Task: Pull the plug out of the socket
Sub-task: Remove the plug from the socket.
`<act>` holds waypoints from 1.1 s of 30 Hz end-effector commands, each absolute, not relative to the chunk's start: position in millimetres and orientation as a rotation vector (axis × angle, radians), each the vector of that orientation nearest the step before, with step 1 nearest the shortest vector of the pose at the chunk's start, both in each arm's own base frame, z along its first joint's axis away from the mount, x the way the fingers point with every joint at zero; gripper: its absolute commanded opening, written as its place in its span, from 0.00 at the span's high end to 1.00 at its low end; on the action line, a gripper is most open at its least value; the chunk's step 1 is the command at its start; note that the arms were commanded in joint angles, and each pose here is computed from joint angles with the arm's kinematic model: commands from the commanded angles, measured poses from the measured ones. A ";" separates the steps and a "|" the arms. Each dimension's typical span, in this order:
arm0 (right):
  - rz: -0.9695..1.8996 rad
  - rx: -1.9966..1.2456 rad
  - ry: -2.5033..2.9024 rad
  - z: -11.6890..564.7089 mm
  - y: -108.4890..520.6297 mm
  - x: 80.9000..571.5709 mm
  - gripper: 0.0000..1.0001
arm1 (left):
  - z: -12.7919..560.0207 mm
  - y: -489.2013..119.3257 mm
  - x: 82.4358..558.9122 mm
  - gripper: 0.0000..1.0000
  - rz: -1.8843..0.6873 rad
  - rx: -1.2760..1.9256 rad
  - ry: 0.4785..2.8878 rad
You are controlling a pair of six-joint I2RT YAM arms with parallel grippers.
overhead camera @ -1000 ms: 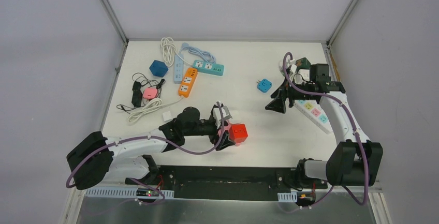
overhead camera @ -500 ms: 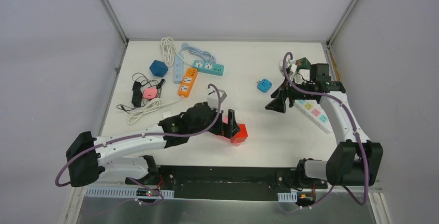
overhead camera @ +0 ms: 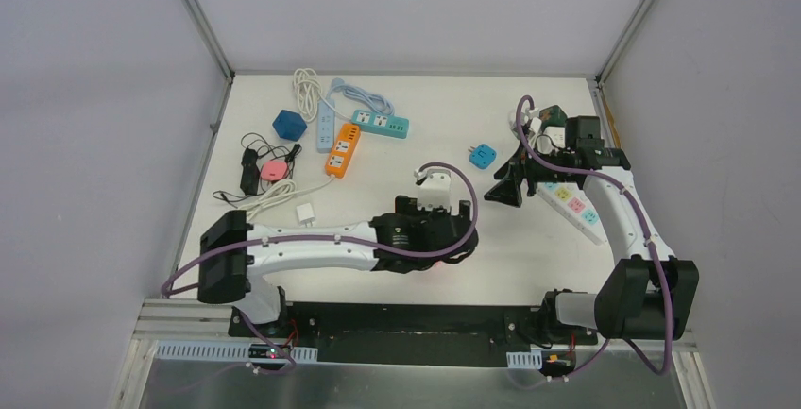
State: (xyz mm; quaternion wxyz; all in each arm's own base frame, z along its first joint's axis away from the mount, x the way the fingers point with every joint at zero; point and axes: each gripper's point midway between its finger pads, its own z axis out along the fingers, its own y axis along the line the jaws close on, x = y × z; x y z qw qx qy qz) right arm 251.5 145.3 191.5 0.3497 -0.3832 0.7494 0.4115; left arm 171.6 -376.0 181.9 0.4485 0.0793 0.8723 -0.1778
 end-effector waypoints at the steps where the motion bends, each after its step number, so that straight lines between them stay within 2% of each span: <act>1: 1.039 -1.029 1.860 210.4 146.4 258.0 0.17 | 184.6 -365.5 189.2 0.01 -0.276 0.102 2.107; 13: 1.041 -1.030 1.866 209.6 146.1 257.6 0.17 | 140.0 -394.8 193.7 0.09 -0.193 0.131 2.171; 21: 1.041 -1.033 1.864 209.5 146.2 257.7 0.17 | 117.5 -385.3 187.5 0.10 -0.127 0.133 2.229; 25: 1.043 -1.032 1.866 209.2 146.2 257.5 0.17 | 106.8 -382.1 182.1 0.15 -0.116 0.151 2.263; 30: 1.046 -1.031 1.868 208.7 146.2 257.4 0.17 | 105.7 -376.7 179.2 0.29 -0.107 0.179 2.274; 33: 1.045 -1.032 1.868 208.4 146.2 257.7 0.17 | 104.3 -373.6 176.2 0.32 -0.102 0.215 2.287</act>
